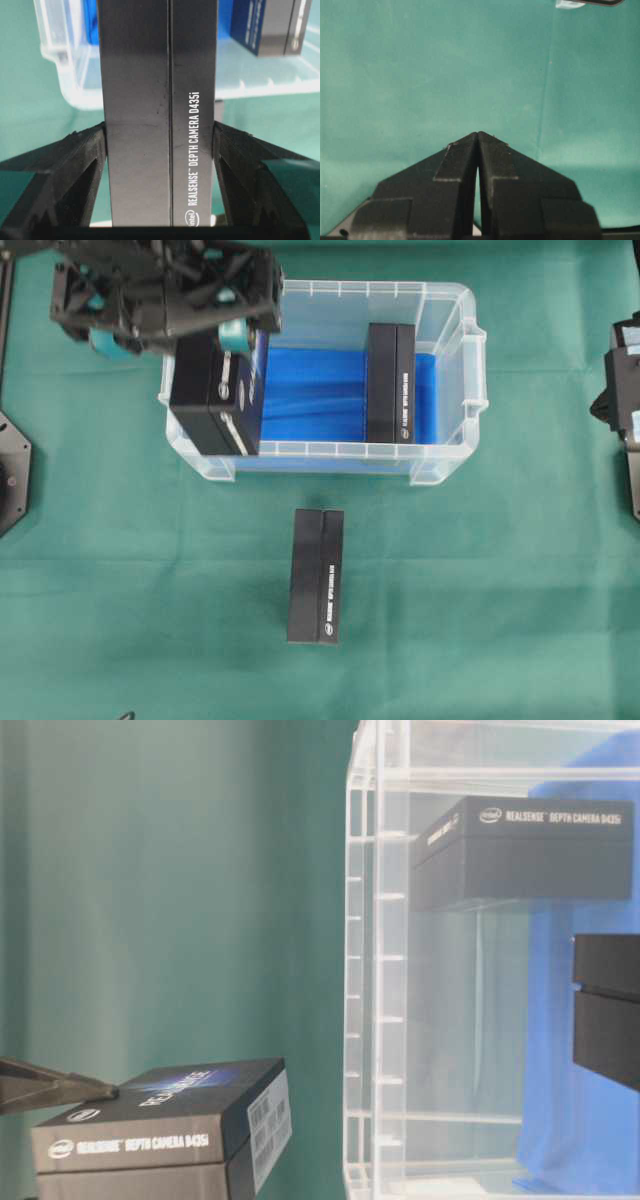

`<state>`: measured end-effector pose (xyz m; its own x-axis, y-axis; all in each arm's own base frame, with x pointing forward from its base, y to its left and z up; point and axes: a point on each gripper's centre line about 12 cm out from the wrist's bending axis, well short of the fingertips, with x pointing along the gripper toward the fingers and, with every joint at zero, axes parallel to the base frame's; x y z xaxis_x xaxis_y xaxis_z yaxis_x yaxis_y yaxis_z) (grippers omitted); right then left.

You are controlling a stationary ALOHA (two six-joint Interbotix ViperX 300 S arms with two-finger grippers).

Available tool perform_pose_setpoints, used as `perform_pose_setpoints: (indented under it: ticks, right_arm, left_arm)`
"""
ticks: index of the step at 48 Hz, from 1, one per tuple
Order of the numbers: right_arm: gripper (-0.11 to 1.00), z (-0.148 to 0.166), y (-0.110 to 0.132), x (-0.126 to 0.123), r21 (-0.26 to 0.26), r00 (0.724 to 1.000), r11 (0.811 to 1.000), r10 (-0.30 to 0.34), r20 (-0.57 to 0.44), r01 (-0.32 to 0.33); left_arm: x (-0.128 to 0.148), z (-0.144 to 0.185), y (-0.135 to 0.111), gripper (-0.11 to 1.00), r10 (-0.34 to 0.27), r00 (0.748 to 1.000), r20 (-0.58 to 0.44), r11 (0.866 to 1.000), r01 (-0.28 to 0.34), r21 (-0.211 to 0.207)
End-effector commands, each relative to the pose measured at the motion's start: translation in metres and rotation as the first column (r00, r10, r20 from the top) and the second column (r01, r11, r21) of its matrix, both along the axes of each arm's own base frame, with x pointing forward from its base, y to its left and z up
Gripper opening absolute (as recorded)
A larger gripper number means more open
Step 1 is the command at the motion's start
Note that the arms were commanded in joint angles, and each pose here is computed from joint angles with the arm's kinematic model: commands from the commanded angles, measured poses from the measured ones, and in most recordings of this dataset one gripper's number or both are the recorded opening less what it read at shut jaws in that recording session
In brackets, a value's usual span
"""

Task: Take the box out of the case with the left arm.
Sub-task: 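Carry the box out over the case front wall toward the table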

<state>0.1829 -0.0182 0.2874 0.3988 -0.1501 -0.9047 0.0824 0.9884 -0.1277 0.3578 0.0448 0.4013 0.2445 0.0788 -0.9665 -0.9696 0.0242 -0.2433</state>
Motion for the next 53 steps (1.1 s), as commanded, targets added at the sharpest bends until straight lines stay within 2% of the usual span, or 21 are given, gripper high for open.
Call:
perform_pose_setpoints:
  ticks: [1,19,30,36,53]
  right_arm:
    - [0.03,0.004,0.0,0.002,-0.002,1.0,1.0,0.002,0.014,-0.002]
    - [0.03,0.004,-0.001,0.002,-0.011,1.0,1.0,0.004,0.016,-0.004]
    - [0.03,0.005,-0.001,0.002,-0.011,1.0,1.0,0.003,0.019,-0.002]
    - [0.03,0.005,-0.001,0.002,-0.011,1.0,1.0,0.003,0.019,-0.002]
    - [0.03,0.004,-0.001,0.003,-0.01,1.0,1.0,0.001,0.018,-0.001]
  left_arm:
    - [-0.005,0.017,-0.019,0.61,-0.014,0.998,0.055,1.0,0.015,-0.003]
    - [-0.009,0.009,-0.098,0.61,-0.031,0.999,0.041,0.998,0.034,-0.057]
    - [-0.013,0.008,-0.136,0.61,-0.005,0.999,0.038,0.995,0.009,-0.097]
    - [-0.015,0.007,-0.146,0.61,0.005,0.999,0.035,0.994,-0.001,-0.106]
    - [-0.016,-0.002,-0.146,0.61,0.008,1.0,0.009,0.995,-0.007,-0.096]
